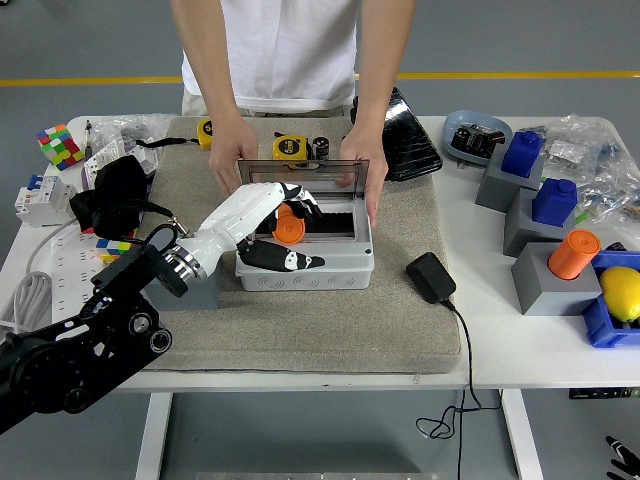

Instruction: Fetch the battery,place it into the box,close the lid of the box

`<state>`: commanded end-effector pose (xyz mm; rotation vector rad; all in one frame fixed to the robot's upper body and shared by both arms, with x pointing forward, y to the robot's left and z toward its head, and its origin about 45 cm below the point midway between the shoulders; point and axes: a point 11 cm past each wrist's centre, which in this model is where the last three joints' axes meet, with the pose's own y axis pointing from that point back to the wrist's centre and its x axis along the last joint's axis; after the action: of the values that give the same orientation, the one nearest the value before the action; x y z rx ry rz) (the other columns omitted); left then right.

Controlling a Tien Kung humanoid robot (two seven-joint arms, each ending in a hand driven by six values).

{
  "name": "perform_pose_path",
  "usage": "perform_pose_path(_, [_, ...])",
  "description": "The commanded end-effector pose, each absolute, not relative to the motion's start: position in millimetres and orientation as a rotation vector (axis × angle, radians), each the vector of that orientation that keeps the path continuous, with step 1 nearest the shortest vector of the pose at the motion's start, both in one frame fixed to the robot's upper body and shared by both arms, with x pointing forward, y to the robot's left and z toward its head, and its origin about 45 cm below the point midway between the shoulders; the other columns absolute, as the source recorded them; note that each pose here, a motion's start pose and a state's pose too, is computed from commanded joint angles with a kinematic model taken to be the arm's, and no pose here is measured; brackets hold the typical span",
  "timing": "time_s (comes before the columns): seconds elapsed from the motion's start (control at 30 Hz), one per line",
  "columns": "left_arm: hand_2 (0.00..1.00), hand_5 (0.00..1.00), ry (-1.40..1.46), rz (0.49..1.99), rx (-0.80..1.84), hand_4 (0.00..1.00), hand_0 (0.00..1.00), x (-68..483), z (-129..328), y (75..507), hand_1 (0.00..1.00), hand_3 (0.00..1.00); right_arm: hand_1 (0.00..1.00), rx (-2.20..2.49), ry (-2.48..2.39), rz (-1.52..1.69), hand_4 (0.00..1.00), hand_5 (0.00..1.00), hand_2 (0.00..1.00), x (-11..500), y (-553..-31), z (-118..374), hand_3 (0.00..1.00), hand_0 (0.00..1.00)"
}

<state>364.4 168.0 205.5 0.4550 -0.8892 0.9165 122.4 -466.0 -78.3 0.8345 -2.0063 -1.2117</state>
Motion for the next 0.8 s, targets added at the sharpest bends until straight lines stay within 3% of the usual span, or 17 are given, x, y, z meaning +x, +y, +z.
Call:
perform_pose_path(0.37, [0.527,0.370,-0.886,0.918,0.470,0.998,0.338,368.1,198.0,170.9,0.495,0.561,0.664,0.836,-2.006,-1.213,0.950,0.447,0.657,122.5,-465.1,-78.6,0.545,0.661])
perform_pose_path(0.4, [0.534,0.373,-0.885,0.917,0.473,0.998,0.495,368.5,196.6,170.9,0.521,0.564,0.664,0.836,-2.007,-1.213,0.950,0.446,0.656,122.6,-465.1,-78.6,0.546,0.661])
perform_pose_path(0.77, [0.536,0.372,-0.903,0.936,0.452,0.998,0.506,374.2,201.7,171.4,0.527,0.568,0.663,0.834,-2.003,-1.216,0.949,0.447,0.656,120.8,-464.6,-79.3,0.545,0.661])
perform_pose_path(0.8, [0.543,0.377,-0.907,0.938,0.446,0.998,0.574,375.0,202.8,170.7,0.537,0.572,0.663,0.834,-2.003,-1.215,0.949,0.446,0.656,120.9,-464.6,-79.3,0.546,0.661])
